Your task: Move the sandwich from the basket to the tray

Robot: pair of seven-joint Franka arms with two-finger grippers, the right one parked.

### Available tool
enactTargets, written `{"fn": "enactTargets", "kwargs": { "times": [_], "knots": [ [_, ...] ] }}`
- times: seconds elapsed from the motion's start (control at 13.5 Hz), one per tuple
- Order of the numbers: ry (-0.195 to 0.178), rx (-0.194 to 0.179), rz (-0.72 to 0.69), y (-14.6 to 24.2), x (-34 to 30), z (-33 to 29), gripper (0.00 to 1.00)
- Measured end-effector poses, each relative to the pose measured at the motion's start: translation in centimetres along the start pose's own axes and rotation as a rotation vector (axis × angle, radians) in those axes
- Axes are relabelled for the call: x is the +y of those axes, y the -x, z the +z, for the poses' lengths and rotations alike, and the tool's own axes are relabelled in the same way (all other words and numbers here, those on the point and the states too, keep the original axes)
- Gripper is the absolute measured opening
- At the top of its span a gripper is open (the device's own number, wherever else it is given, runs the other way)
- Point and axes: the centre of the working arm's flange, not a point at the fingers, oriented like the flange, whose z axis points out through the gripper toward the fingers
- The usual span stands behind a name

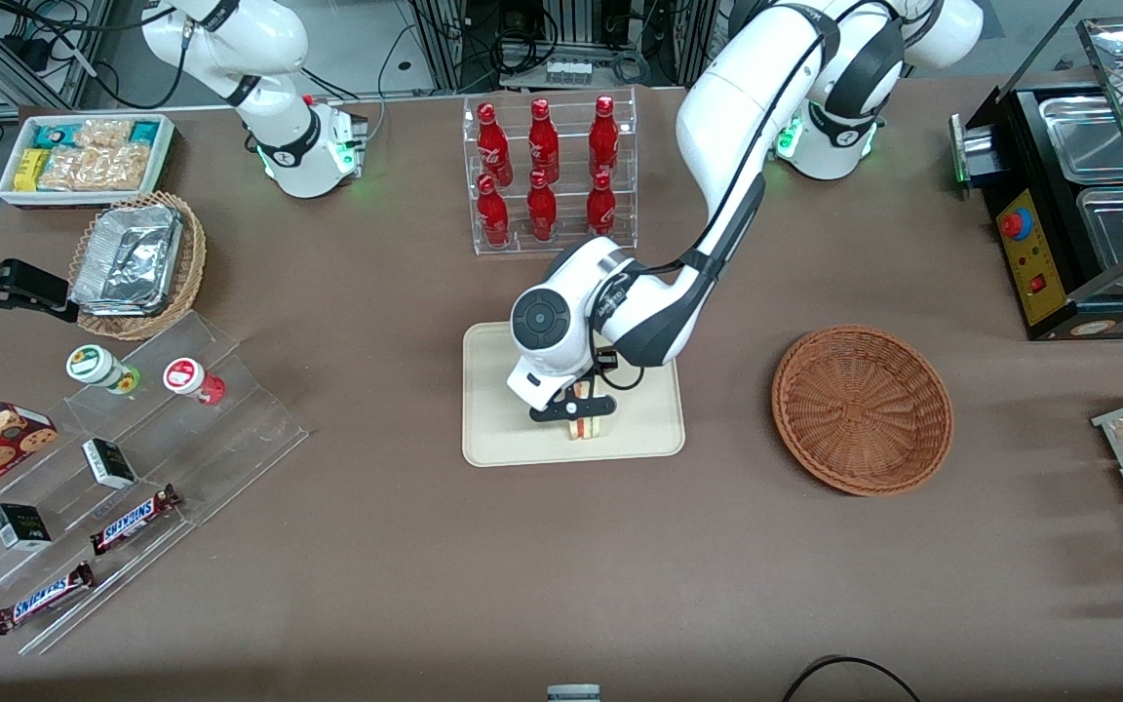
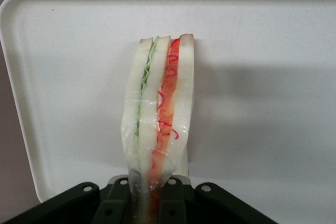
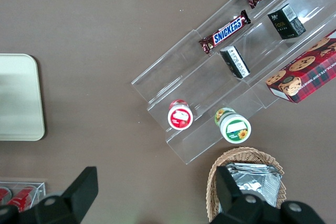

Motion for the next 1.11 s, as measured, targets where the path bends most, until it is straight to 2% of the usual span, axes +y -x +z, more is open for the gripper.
{"fn": "enactTargets", "kwargs": {
  "times": [0.52,0.59,0.82,1.11],
  "knots": [
    [0.0,-0.003,-0.05,0.0,0.3,1.0,0.15],
    [0.001,-0.002,-0.051,-0.1,0.3,1.0,0.22],
    [0.016,0.002,-0.055,-0.2,0.4,0.4,0.53],
    [0.077,-0.008,-0.093,-1.2,-0.8,-4.5,0.96]
  ]
}}
